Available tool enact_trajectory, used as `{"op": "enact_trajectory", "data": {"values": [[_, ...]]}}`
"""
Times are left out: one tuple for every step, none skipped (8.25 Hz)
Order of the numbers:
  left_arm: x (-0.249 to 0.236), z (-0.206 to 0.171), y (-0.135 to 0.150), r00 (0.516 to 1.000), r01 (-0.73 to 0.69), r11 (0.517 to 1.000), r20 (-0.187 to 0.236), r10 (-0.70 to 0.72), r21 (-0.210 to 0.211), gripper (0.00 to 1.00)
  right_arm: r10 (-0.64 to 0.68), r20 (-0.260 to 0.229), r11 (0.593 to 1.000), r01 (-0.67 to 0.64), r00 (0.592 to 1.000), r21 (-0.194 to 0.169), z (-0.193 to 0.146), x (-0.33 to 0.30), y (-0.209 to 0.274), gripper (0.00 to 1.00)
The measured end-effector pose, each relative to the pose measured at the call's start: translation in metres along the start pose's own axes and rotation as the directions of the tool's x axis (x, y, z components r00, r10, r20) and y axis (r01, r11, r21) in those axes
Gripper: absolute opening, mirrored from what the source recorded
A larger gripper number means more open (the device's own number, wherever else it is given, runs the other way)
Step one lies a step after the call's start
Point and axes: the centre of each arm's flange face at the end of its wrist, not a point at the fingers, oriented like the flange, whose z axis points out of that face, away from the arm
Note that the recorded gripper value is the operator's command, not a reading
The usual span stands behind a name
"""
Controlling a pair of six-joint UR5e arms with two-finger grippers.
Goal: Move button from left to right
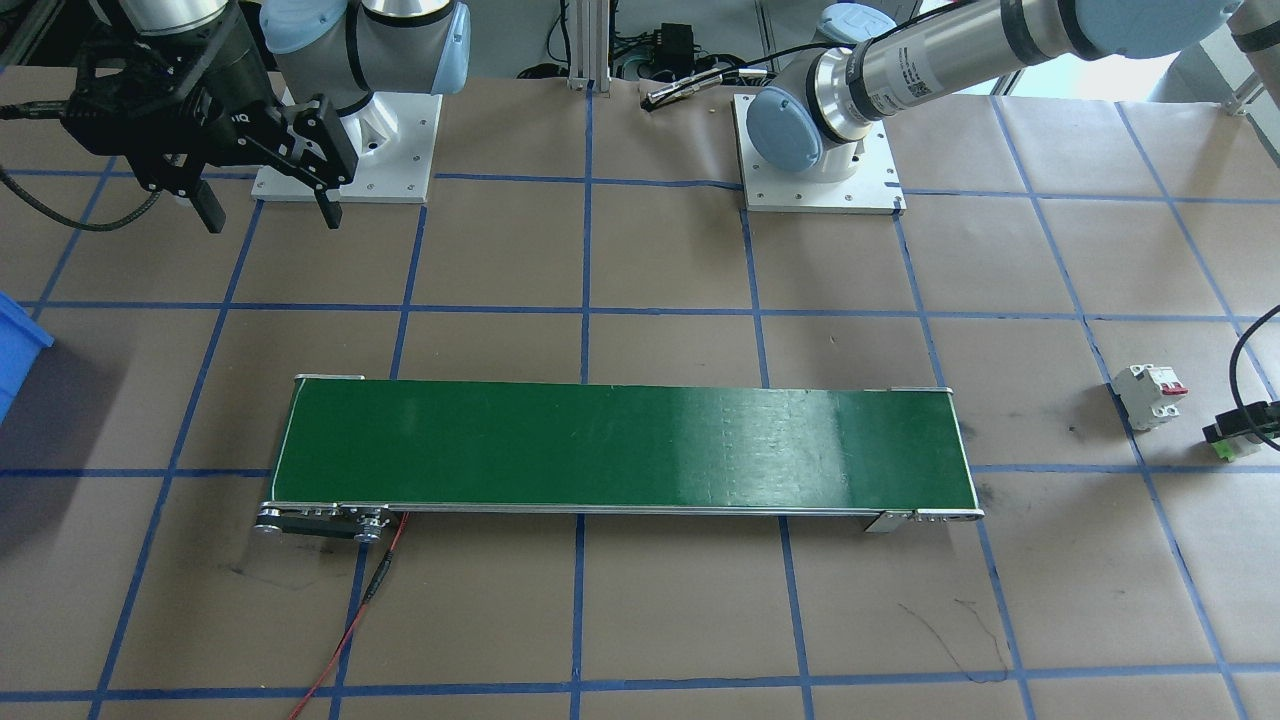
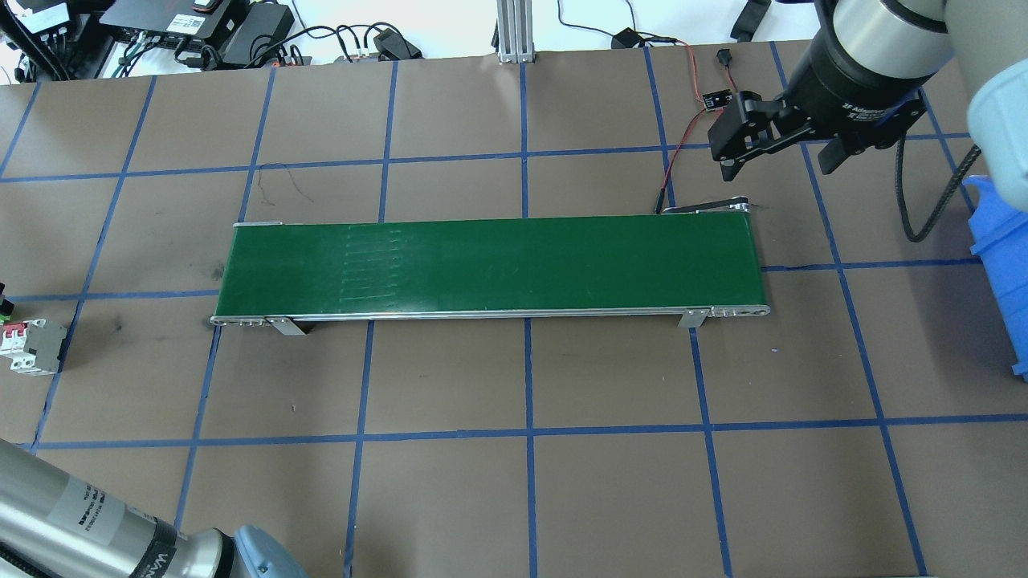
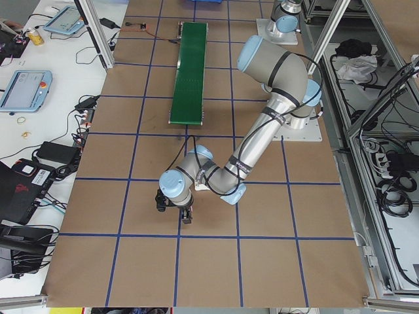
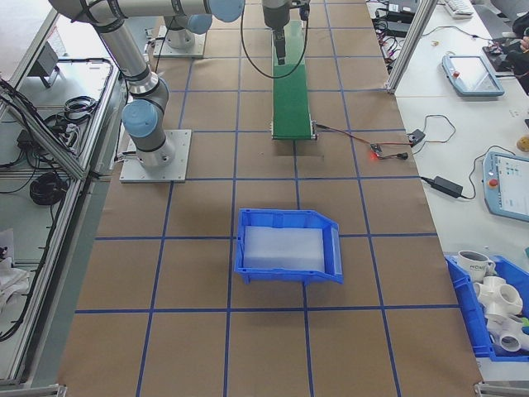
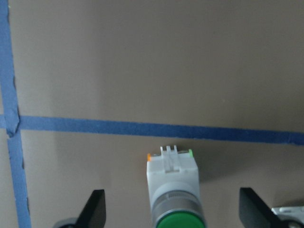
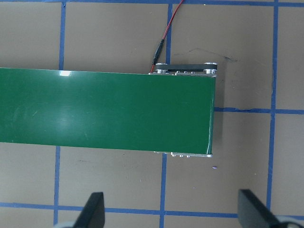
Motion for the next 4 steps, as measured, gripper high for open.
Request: {"op": "enact_trajectory", "data": {"values": [[-0.0014,-0.0004,-0.0016,1.0,0.001,1.0,0.011,-0.001,0.012,0.6,0.0,0.0,1.0,0.0,1.0,0.0,-0.0001,0.0,0.0,1.0],[-0.0024,-0.0015,-0.0028,1.0,0.0,1.0,0.02,0.0,0.024,0.51,0.0,0.0,1.0,0.0,1.0,0.0,-0.0001,0.0,0.0,1.0],[-0.0027,-0.002,-0.0036,1.0,-0.001,0.999,0.022,0.001,0.032,0.51,0.0,0.0,1.0,0.0,1.0,-0.001,0.0,0.0,0.0001,1.0],[-0.0027,-0.0018,-0.0039,1.0,-0.002,0.999,0.022,0.001,0.036,0.51,0.0,0.0,1.0,0.0,1.0,-0.001,0.0002,0.0,0.0002,1.0]]}}
